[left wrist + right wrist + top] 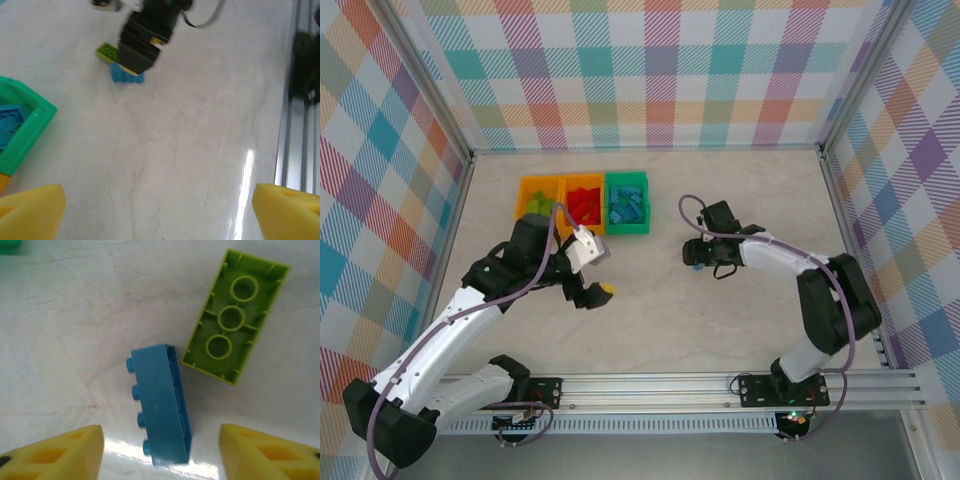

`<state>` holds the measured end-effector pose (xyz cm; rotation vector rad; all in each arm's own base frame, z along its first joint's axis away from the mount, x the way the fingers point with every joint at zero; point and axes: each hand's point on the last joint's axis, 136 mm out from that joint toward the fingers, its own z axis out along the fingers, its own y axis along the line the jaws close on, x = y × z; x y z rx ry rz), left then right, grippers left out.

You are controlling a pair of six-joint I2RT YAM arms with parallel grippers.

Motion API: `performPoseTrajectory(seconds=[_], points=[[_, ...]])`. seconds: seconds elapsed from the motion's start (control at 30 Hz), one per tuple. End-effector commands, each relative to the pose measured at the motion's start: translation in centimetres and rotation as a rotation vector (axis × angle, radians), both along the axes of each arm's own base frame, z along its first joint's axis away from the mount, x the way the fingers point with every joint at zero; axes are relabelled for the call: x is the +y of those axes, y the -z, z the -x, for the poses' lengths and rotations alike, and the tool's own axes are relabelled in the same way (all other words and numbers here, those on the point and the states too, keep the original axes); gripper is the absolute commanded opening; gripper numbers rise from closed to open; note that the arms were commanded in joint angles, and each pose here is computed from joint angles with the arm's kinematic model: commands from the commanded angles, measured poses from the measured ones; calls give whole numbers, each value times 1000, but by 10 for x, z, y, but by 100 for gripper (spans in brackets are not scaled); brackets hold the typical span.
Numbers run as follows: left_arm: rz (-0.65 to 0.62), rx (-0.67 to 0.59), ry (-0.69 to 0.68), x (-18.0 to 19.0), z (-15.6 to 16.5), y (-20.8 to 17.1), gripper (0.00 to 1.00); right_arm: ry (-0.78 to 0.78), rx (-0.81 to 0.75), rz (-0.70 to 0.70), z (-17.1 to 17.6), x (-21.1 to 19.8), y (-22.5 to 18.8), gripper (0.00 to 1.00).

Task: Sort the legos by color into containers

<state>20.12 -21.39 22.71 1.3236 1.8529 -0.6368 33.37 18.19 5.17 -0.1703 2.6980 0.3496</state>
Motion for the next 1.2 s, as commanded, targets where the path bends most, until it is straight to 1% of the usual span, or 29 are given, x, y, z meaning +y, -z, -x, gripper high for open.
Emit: performPoseTrajectory(seconds=[0.0,0.1,0.2,0.3,0.37,0.5,0.57,0.63,0.8,0.9,1.03,1.13,1.17], points=[[-10,-112,173,-6,16,-5,100,-21,-9,-61,-12,15,2,52],[-30,-108,188,-4,18,1,100,-16,9,-65,-9,15,9,36],[-54,-128,173,-1,14,7,100,-19,0,-71,-5,15,0,19],[-60,-192,127,3,5,4,100,-39,-69,-97,0,18,-35,14],[-42,-257,85,5,-2,-4,100,-59,-147,-133,2,25,-66,12],[1,-401,4,11,-13,-20,100,-113,-313,-265,1,53,-135,11],[4,-426,-15,13,-15,-22,100,-148,-380,-321,-7,69,-156,11],[-2,-429,-26,15,-17,-21,100,-176,-423,-350,-22,85,-166,11],[-8,-399,-18,13,-17,-16,100,-253,-461,-379,-74,130,-162,11],[-5,-395,-18,12,-16,-15,100,-273,-452,-387,-105,154,-146,13],[-21,-391,-26,13,-19,-10,100,-264,-402,-374,-137,176,-118,13],[-25,-384,-25,13,-19,-8,100,-253,-359,-363,-154,187,-104,17],[-24,-382,-24,12,-20,-7,100,-258,-347,-360,-157,192,-100,20]])
